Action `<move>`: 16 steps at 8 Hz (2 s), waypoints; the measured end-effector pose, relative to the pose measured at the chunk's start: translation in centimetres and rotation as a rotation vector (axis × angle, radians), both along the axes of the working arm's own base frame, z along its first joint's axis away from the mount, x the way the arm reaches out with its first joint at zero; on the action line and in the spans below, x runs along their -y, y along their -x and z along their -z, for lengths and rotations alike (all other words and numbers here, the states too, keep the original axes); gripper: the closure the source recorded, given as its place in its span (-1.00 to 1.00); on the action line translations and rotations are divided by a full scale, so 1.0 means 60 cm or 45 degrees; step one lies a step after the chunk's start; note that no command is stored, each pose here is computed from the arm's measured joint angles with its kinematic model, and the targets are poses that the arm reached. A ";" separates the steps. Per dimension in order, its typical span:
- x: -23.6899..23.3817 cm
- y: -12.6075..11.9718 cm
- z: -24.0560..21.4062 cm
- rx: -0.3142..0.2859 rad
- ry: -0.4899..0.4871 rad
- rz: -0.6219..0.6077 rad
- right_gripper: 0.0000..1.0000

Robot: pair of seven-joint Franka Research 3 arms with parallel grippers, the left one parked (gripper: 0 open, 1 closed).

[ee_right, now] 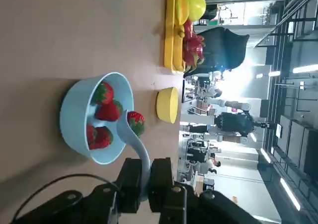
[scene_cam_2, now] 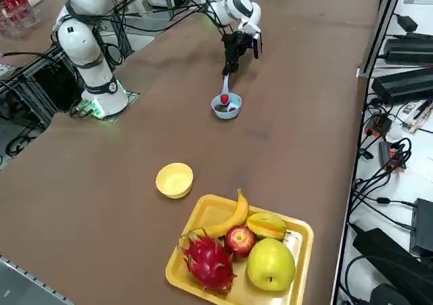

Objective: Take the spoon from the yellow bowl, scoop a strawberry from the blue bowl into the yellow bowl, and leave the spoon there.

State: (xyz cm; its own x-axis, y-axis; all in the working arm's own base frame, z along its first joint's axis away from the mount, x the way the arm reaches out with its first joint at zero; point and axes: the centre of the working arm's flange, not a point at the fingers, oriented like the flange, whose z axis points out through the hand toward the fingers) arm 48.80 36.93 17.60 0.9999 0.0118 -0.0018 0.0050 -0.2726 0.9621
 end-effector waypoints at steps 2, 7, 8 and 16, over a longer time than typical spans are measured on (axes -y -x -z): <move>0.001 0.000 -0.012 0.006 0.031 0.026 0.78; 0.053 -0.051 -0.098 -0.033 0.026 0.123 0.78; 0.083 -0.074 -0.136 -0.062 -0.011 0.156 0.78; 0.410 -0.120 -0.176 -0.109 -0.029 0.291 0.78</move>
